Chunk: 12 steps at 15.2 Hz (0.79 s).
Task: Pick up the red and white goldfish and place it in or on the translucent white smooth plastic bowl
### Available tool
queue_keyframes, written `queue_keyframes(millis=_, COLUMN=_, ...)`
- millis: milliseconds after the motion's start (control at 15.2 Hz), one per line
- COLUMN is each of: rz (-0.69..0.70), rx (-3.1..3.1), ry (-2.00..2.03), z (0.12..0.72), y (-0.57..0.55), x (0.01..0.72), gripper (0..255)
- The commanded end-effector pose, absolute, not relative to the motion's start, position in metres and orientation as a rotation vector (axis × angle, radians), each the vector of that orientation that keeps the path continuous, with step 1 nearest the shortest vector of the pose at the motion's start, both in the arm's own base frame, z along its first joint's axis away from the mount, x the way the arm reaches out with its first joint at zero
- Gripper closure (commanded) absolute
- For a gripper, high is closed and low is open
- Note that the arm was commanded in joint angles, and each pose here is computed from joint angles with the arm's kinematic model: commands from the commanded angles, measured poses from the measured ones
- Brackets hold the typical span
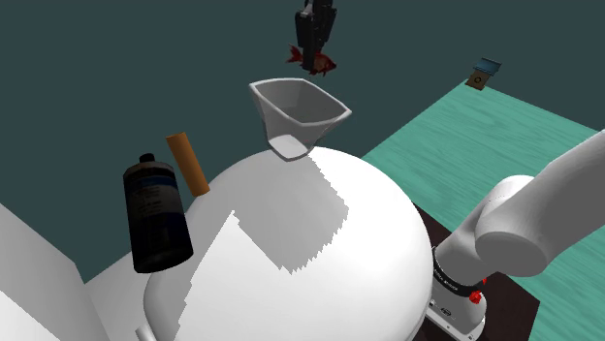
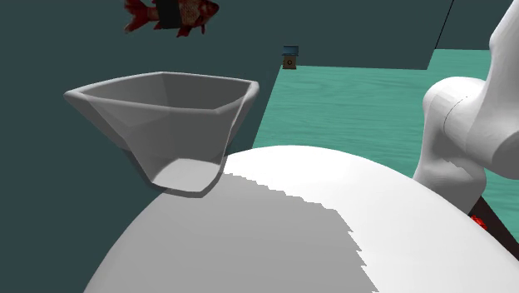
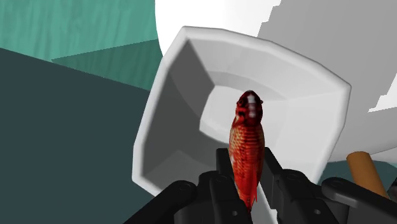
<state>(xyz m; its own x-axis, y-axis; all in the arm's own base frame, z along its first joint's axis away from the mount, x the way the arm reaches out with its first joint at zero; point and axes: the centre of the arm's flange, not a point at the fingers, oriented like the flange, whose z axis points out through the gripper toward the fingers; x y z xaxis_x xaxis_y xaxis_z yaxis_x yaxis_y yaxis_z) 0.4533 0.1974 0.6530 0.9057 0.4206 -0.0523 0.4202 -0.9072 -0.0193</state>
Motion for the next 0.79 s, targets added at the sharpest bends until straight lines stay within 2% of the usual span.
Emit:
queue_keyframes(millis=0, rz=0.097, rx=-3.059, ry=-0.674, z=0.639, y=0.197, x=0.455, gripper=255)
queue_keyframes(millis=462, rz=0.097, rx=-3.059, ry=-0.674, z=0.602, y=0.197, x=0.455, gripper=255)
queue_keyframes(millis=726, rz=0.097, rx=-3.059, ry=-0.674, z=0.6, y=0.197, x=0.455, gripper=255)
